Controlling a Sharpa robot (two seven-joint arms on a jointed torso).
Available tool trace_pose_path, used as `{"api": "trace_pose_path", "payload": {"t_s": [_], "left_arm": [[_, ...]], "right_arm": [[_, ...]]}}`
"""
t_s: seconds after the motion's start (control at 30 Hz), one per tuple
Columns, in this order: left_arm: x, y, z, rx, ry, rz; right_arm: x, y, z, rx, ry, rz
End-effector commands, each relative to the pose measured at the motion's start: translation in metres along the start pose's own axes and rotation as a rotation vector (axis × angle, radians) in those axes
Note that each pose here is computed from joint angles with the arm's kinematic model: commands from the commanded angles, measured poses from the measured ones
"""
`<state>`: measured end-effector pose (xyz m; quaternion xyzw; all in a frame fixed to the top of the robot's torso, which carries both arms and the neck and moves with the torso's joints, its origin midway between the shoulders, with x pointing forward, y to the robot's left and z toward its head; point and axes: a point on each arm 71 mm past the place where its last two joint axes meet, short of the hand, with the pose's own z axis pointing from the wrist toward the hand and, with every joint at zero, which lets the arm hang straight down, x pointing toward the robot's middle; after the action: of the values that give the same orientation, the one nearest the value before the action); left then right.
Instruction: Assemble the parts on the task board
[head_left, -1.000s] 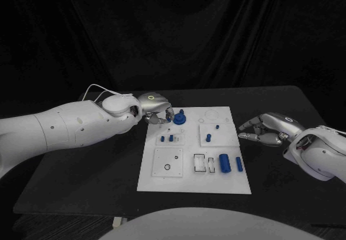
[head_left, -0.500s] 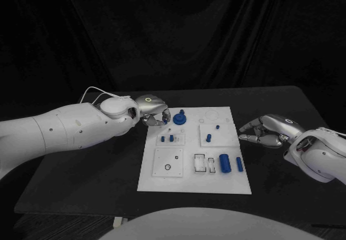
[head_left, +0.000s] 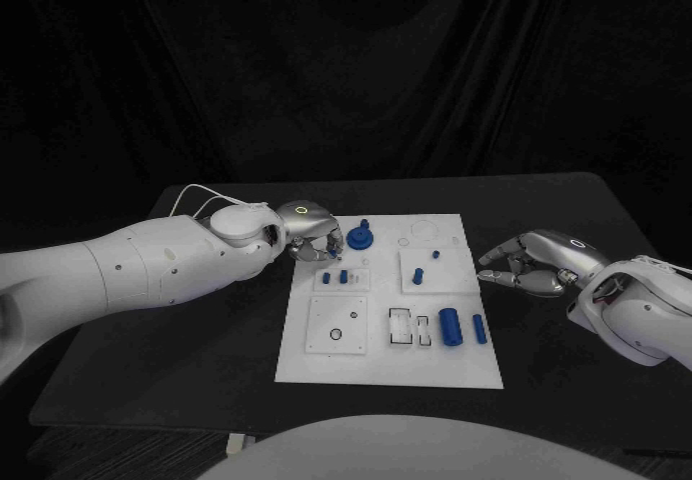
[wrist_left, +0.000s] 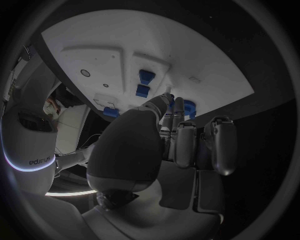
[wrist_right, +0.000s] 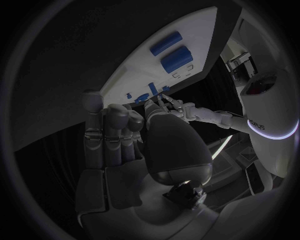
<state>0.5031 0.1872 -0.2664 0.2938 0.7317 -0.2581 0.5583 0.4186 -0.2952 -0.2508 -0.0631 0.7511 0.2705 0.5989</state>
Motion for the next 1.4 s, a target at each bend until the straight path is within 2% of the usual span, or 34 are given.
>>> {"api": "trace_pose_path", "payload": {"t_s": [0.03,0.47,1.4], "left_arm": [[0.0016,-0.0018,0.0017,0.007,0.005,-0.002],[0.0058,-0.0047,0.0052,0.010,0.005,-0.005],[0.0055,-0.0094,0.0111,0.015,0.002,-0.005]], "right_arm": [[0.0012,-0.0008,-0.0002,0.011,0.004,0.000],[0.0010,-0.0013,-0.0005,0.012,0.002,0.000],[0.0014,-0.0014,0.0000,0.016,0.005,0.000]]}}
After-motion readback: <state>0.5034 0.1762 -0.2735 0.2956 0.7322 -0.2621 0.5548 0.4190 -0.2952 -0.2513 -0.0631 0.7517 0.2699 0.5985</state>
